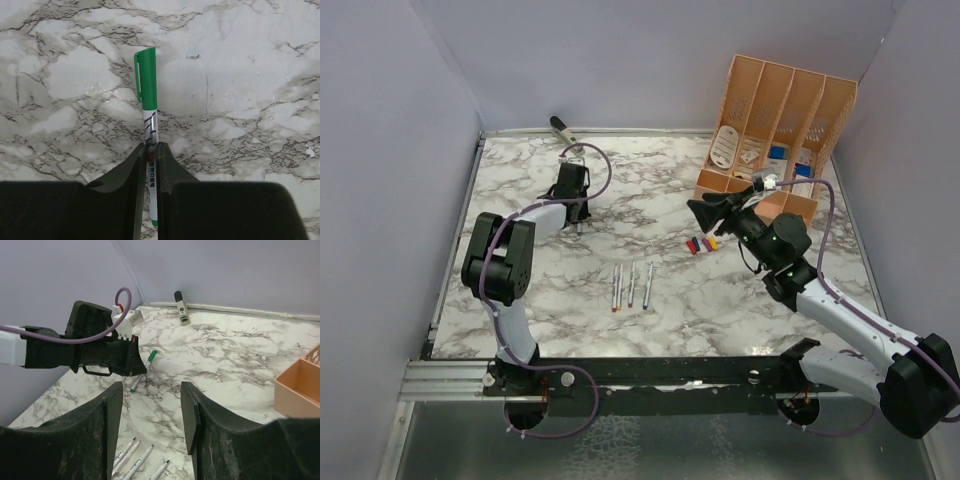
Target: Insert the pens into the pen caps
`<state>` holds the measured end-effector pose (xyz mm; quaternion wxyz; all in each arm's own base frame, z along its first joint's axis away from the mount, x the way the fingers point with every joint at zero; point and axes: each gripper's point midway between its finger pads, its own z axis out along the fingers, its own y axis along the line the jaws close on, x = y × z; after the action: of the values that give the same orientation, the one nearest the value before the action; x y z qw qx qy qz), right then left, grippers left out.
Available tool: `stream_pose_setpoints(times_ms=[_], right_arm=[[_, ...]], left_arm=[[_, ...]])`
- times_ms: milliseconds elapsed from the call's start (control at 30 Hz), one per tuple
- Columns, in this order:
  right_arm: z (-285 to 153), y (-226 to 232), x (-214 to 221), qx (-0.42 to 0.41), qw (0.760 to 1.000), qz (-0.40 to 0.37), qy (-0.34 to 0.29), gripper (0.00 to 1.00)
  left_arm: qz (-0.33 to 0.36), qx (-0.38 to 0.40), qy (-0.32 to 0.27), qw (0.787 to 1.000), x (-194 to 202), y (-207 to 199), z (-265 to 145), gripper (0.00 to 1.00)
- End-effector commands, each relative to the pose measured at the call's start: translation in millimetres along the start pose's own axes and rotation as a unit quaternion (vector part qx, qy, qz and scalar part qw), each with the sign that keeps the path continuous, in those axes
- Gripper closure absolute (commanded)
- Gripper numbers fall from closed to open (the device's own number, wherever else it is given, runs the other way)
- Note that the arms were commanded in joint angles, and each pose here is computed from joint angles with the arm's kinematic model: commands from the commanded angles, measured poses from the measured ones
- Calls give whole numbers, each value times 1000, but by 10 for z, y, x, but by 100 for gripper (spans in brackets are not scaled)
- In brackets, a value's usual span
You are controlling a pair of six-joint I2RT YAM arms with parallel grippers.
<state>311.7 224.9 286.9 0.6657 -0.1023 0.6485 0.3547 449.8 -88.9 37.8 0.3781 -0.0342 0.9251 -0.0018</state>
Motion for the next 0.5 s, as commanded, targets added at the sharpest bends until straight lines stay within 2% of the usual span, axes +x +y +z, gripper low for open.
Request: stream_pose_setpoints(times_ms=[0,267,467], right_arm=[[28,8,-42,1,1000,-2,-4,51],[16,0,-20,2,1000,0,-4,52],[42,-36,-22,10,1000,-8,-3,52]], left_arm=[[9,18,16,1000,3,-60,96,96],[13,12,30,999,26,-56,181,74],[9,12,0,1000,-191,-56,34,52]])
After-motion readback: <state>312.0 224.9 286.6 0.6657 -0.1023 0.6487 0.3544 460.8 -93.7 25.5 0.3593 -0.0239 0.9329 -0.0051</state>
